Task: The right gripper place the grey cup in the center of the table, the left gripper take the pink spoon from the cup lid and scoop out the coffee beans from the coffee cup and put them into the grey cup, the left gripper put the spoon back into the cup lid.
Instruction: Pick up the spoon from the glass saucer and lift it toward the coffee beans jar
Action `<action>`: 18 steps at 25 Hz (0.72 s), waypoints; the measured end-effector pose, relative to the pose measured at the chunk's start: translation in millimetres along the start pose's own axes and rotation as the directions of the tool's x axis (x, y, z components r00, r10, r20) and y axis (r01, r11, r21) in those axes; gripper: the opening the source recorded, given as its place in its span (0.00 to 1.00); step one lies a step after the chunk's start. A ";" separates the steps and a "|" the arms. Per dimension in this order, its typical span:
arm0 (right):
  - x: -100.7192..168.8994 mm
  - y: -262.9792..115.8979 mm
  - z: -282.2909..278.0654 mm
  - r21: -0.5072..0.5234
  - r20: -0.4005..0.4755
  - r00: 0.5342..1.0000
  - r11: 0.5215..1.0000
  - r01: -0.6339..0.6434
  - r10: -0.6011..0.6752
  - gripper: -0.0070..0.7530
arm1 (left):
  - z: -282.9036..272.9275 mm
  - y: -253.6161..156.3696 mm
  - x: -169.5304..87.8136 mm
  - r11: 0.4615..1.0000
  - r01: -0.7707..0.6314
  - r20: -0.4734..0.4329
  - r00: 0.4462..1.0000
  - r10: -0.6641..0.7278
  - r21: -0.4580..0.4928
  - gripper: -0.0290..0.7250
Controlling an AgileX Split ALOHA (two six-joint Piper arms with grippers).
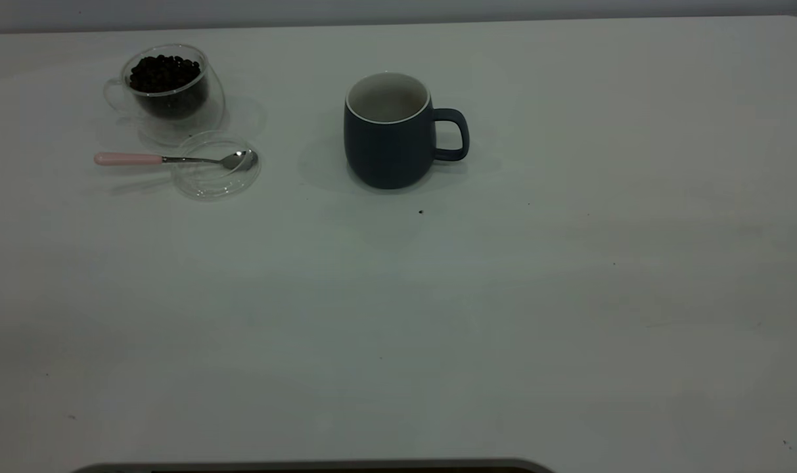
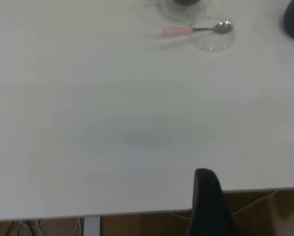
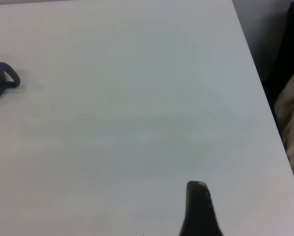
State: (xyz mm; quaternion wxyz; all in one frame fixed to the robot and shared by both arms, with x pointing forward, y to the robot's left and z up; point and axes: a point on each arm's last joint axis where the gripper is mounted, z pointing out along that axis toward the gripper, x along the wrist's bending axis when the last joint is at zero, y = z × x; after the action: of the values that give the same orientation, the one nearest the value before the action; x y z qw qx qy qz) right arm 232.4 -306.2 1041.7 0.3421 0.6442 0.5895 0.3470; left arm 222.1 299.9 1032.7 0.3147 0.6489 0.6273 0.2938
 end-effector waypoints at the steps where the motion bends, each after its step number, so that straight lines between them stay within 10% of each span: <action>1: 0.0 0.0 0.0 0.000 0.000 1.000 1.000 0.000 0.000 0.75 | 0.0 0.0 1.1 1.000 0.015 -0.012 1.000 -0.015 0.000 0.75; 8: 0.0 0.0 0.0 0.000 0.000 1.000 1.000 0.000 0.000 0.75 | 12.5 41.8 8.5 0.948 0.316 -0.080 0.945 -0.318 -0.045 0.75; 18: 0.0 0.0 0.0 0.000 0.000 1.000 1.000 0.000 0.000 0.75 | 126.2 131.9 25.1 0.928 0.370 -0.282 0.896 -0.342 0.050 0.66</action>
State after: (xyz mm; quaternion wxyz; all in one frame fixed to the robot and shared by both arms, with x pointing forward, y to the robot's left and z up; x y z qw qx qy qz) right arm 232.4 -306.2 1041.7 0.3421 0.6442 0.5896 0.3470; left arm 404.0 318.0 1055.5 0.2415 0.4925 0.7865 0.2837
